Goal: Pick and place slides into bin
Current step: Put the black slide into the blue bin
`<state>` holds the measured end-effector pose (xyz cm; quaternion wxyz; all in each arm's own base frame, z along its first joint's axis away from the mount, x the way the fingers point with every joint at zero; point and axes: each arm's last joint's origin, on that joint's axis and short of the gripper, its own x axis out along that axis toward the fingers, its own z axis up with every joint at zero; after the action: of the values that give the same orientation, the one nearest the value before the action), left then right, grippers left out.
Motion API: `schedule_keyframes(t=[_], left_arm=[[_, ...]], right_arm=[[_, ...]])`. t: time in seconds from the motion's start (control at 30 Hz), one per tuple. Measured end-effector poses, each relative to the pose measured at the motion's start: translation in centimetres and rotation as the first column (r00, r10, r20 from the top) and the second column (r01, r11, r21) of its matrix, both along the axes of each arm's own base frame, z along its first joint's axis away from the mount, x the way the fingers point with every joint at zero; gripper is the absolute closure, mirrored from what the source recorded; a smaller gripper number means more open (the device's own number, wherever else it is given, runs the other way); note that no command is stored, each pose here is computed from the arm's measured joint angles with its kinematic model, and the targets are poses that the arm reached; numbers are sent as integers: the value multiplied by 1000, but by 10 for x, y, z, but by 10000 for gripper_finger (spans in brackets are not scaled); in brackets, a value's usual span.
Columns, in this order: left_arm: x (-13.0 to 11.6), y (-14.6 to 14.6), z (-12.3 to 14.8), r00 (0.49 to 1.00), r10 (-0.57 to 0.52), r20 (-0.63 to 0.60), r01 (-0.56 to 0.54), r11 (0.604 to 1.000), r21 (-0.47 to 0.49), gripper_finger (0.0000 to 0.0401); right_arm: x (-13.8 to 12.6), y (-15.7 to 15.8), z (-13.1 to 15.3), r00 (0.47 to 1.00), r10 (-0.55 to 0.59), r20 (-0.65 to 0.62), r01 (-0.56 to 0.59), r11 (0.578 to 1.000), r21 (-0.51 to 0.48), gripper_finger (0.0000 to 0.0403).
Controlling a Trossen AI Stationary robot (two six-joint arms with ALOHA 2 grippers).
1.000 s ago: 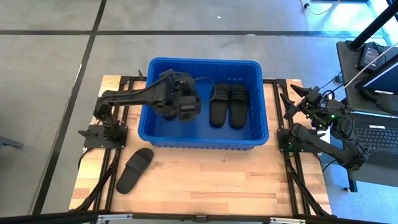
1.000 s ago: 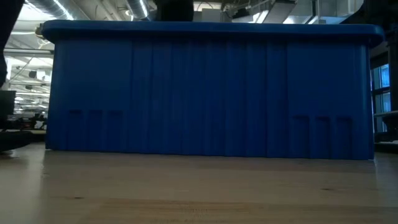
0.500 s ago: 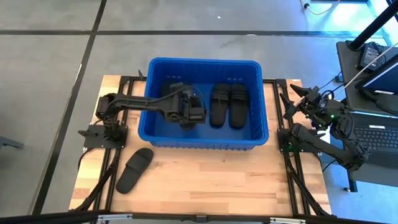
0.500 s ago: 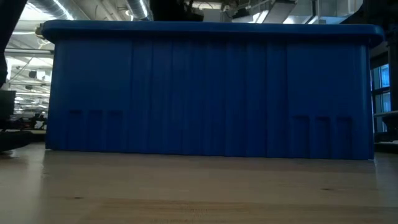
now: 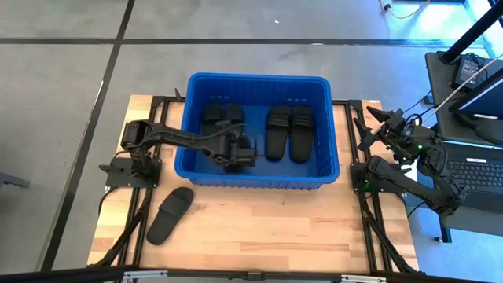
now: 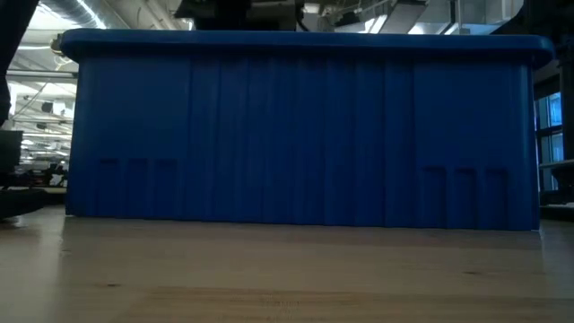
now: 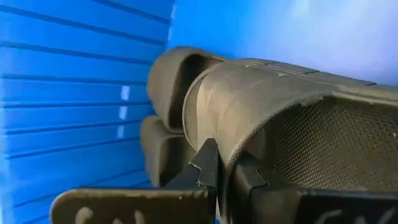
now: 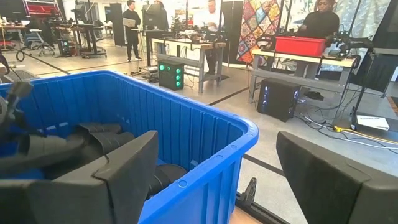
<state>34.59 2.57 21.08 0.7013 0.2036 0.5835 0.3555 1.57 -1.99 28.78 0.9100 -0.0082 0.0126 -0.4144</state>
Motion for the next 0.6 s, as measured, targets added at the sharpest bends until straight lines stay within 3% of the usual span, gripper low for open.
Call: schedule_keyframes(t=[0.4, 0.6], left_arm=[[-6, 5, -25, 1000, -23, -4, 23, 1000, -14, 397], [-2, 8, -26, 999, -32, 32, 33, 999, -26, 358]], right_arm=[[0, 0, 0, 1000, 0, -2, 0, 1000, 1, 76], [0, 0, 0, 1000, 0, -2, 0, 1000, 1, 76]])
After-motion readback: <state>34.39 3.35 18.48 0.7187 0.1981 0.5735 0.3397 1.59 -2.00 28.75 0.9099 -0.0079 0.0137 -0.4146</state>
